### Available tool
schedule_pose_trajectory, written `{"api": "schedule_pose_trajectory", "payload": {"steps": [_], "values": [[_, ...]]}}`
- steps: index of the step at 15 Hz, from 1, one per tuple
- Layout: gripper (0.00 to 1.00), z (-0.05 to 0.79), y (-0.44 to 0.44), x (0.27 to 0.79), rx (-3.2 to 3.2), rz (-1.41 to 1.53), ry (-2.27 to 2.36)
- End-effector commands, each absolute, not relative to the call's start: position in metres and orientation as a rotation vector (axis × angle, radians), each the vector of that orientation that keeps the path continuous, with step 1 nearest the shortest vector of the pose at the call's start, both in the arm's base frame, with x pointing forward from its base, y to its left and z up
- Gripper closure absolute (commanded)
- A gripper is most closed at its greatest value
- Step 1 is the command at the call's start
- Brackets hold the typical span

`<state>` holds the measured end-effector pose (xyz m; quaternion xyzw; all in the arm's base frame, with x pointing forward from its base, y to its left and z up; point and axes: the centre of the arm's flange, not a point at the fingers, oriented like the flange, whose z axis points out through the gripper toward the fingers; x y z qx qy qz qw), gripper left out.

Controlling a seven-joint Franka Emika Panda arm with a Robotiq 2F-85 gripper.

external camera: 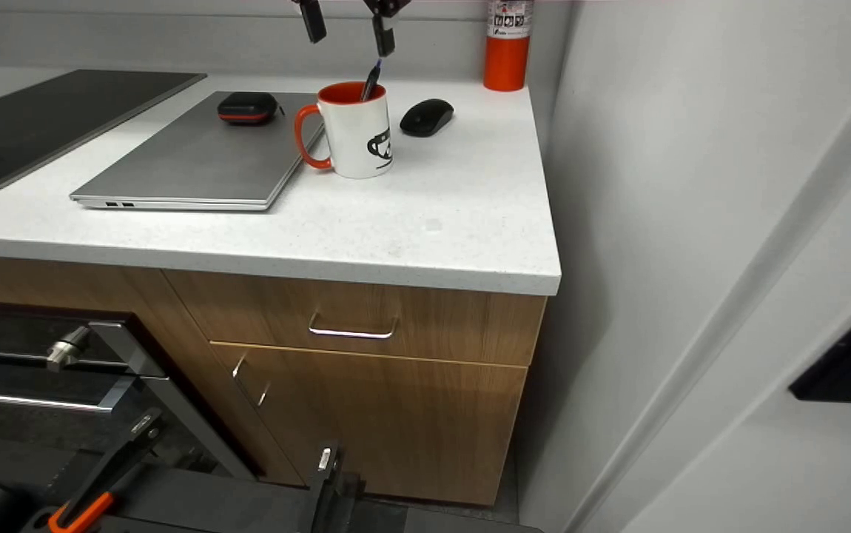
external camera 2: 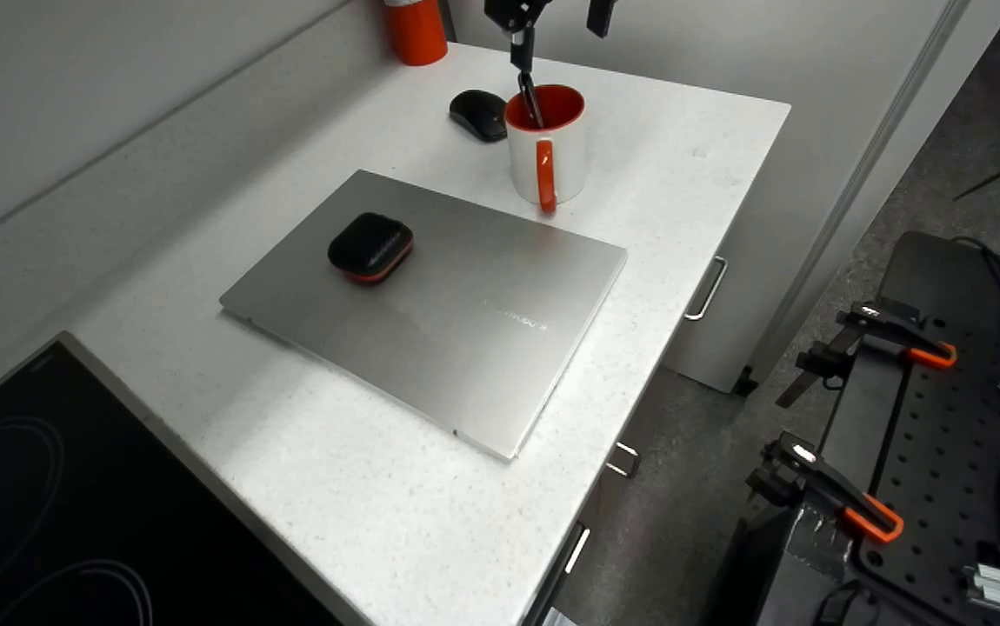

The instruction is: Remove the pen from the mug and put it on the counter

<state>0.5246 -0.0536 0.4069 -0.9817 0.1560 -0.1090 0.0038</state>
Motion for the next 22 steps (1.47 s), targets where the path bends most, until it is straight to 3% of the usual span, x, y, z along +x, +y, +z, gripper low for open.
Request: {"api": "schedule_pose_trajectory", "payload": {"steps": [1, 11, 12, 13, 16, 22], "values": [[0.0, 0.402, -0.057, 0.549, -3.04, -0.413, 0.581], [0.0, 0.38, -0.058, 0.576, -3.006, -0.435, 0.693], [0.07, 0.379, -0.058, 0.577, -3.005, -0.432, 0.698], [0.28, 0.377, -0.058, 0.579, -3.003, -0.431, 0.701], [0.4, 0.374, -0.06, 0.582, -2.999, -0.428, 0.716], [0.88, 0.37, -0.066, 0.584, -2.996, -0.418, 0.732]]}}
